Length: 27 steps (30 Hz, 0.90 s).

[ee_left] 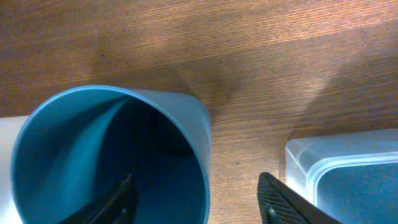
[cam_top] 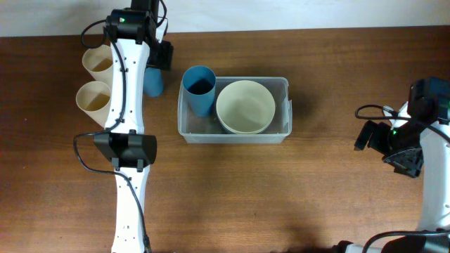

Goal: Pack container
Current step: 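Move the left gripper to the back blue cup and grasp it, then lift the back blue cup and carry it over the first blue cup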

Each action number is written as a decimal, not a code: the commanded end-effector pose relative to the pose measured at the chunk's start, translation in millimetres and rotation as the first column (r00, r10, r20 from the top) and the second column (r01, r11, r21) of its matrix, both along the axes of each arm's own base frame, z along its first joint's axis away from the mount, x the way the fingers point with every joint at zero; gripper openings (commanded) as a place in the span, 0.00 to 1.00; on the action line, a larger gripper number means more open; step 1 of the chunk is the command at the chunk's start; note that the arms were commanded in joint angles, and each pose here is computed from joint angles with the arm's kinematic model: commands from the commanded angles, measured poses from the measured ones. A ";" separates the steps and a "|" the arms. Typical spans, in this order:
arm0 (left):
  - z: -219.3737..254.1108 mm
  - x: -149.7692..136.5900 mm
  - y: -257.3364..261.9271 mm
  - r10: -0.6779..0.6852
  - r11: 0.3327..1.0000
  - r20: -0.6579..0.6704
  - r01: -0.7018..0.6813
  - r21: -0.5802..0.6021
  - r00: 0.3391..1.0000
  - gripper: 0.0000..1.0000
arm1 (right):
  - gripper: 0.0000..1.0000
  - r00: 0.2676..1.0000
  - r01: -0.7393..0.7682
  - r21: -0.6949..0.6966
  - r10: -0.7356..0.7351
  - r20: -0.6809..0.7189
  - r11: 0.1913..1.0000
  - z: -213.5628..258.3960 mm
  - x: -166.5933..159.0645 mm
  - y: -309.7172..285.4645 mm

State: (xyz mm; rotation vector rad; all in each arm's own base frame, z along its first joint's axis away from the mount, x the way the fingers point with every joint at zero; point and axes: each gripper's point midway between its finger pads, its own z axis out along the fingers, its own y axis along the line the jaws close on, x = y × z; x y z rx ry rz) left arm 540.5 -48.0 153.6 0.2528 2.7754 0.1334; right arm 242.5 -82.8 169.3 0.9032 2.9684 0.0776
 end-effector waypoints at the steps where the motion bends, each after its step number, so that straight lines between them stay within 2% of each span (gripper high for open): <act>1: -0.9 -0.1 1.7 -0.003 1.000 -0.004 0.002 -0.007 1.000 0.51 | 0.99 1.000 -0.009 -0.011 0.009 0.005 1.000 1.4 -0.9 -0.5; 7: -1.8 -2.6 2.0 -0.003 1.000 -0.015 0.002 -0.005 1.000 0.33 | 0.99 1.000 -0.009 -0.011 0.009 0.005 1.000 1.4 -0.9 -0.5; 12: -1.8 -2.6 1.9 -0.002 1.000 -0.015 0.002 -0.006 1.000 0.13 | 0.99 1.000 -0.009 -0.011 0.009 0.005 1.000 1.4 -0.9 -0.5; 17: -1.8 -2.6 1.9 -0.002 1.000 -0.014 0.002 -0.006 1.000 0.02 | 0.99 1.000 -0.009 -0.011 0.009 0.005 1.000 1.4 -0.9 -0.4; 27: 14.3 -0.3 -2.9 -0.004 0.999 0.031 0.005 -0.039 0.999 0.02 | 0.99 1.000 -0.009 -0.011 0.009 0.005 1.000 1.4 -0.9 -0.5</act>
